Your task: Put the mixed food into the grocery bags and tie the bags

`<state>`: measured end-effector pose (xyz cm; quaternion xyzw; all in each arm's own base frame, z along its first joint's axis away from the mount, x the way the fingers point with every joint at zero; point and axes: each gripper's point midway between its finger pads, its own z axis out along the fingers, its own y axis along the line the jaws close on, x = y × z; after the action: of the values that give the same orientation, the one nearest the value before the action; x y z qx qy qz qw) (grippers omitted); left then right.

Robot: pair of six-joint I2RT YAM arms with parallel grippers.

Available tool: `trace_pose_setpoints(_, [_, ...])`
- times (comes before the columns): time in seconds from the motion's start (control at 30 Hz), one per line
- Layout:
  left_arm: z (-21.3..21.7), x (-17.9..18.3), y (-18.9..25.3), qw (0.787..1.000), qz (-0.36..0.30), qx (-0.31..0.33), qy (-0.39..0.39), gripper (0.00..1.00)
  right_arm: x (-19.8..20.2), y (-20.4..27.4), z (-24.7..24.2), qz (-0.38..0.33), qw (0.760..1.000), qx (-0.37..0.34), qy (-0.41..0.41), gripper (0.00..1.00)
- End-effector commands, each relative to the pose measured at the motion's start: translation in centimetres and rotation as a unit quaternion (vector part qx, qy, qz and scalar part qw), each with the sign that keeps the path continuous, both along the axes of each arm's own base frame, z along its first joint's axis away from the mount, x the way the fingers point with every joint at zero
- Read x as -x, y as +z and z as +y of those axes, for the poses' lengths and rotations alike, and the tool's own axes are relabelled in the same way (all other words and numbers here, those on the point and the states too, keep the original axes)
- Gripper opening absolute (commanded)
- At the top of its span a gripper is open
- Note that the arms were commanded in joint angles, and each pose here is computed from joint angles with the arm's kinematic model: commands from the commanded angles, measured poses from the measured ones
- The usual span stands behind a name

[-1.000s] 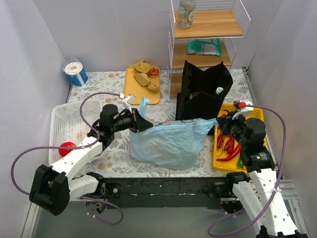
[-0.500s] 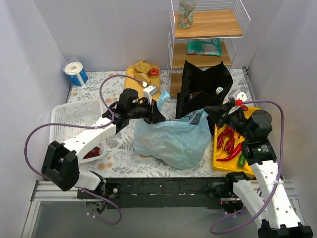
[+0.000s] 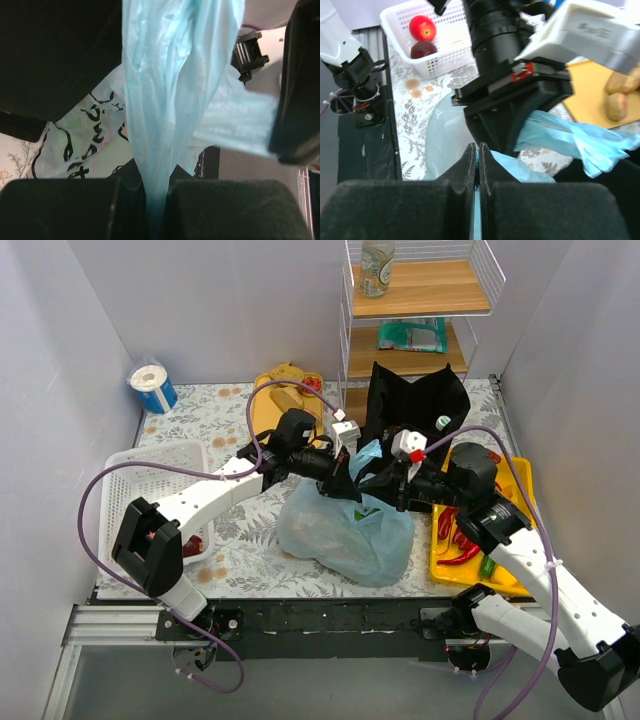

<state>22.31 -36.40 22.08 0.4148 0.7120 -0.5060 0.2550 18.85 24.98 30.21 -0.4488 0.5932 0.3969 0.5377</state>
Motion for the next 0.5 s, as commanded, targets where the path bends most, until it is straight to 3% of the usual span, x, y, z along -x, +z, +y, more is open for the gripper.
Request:
trace_pose_setpoints(0.0, [0.3, 1.1, 0.8, 0.999, -0.003, -0.005, -0.039, 0.00, -0.1, 1.9, 1.4, -0.016, 1.000, -0.016, 0.018, 0.01])
trace_pose_setpoints(0.1, [0.9, 1.4, 0.6, 0.999, -0.014, -0.009, -0.038, 0.11, -0.4, 2.1, 2.0, -0.004, 0.999, -0.023, 0.026, 0.01])
trace_pose_setpoints(0.13, [1.0, 1.3, 0.4, 0.999, -0.022, -0.012, -0.035, 0.30, -0.7, 2.8, 2.1, -0.009, 0.999, -0.032, 0.023, 0.01])
trace_pose_setpoints(0.23, [1.7, 1.8, 0.6, 0.999, -0.036, -0.009, -0.033, 0.41, -1.2, 3.0, 2.6, 0.006, 0.999, -0.039, 0.022, 0.01])
trace_pose_setpoints(0.27, [1.8, 1.7, 0.8, 0.999, -0.046, -0.007, -0.027, 0.50, -1.4, 3.0, 2.9, 0.009, 0.999, -0.039, 0.025, 0.01])
trace_pose_setpoints(0.47, [2.2, 2.6, 1.5, 0.997, -0.065, 0.013, -0.035, 0.62, -2.0, 3.4, 3.6, 0.031, 0.998, -0.054, 0.027, 0.01])
